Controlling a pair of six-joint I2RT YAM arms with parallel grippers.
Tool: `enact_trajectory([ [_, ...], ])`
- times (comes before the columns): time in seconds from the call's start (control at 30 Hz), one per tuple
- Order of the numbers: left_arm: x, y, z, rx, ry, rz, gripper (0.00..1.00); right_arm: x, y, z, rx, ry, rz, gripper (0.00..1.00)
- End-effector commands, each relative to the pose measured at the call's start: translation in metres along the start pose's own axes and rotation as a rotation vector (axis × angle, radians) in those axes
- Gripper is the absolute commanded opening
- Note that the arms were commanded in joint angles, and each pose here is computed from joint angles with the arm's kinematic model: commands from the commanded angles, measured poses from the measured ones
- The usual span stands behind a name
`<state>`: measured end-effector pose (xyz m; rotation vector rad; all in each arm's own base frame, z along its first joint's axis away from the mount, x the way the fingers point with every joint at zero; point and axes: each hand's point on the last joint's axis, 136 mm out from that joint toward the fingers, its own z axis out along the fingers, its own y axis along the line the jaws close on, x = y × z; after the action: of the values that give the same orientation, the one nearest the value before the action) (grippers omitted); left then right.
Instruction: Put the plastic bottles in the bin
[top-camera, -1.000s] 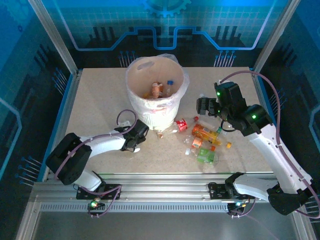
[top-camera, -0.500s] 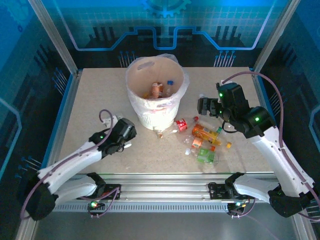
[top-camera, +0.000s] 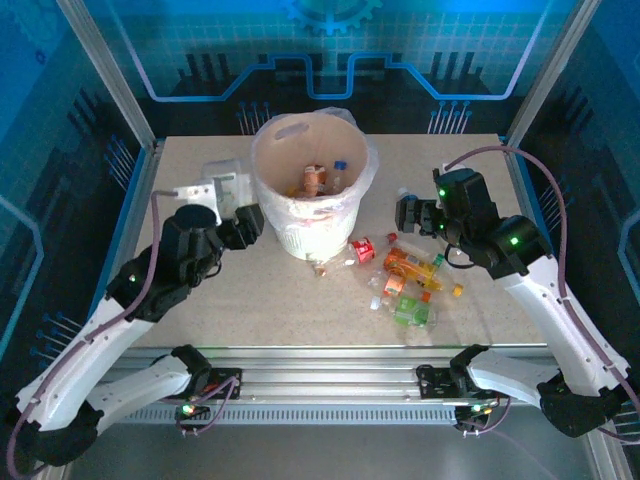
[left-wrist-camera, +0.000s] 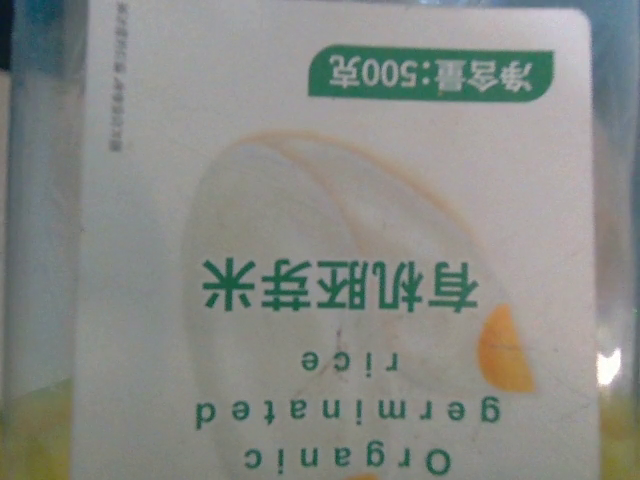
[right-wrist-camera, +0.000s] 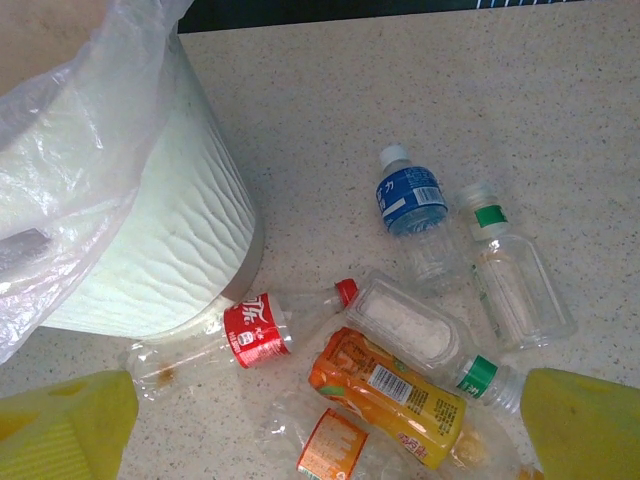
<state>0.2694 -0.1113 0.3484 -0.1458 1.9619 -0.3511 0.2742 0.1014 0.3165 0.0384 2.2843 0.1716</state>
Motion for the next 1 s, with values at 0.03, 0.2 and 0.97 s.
enact_trajectory([
  [0.03, -0.043, -0.054, -0.002, 0.194, -0.063, 0.244, 0.67, 0.001, 0.001, 0.000, -0.017, -0.003, 0.023, 1.00],
  [0.2, -0.064, -0.104, 0.018, 0.360, -0.015, 0.452, 0.68, 0.002, 0.002, 0.001, -0.022, 0.005, 0.026, 1.00],
  [0.97, -0.020, -0.094, 0.178, 0.394, 0.362, 0.594, 0.77, 0.015, 0.003, 0.010, -0.022, 0.046, 0.044, 1.00],
])
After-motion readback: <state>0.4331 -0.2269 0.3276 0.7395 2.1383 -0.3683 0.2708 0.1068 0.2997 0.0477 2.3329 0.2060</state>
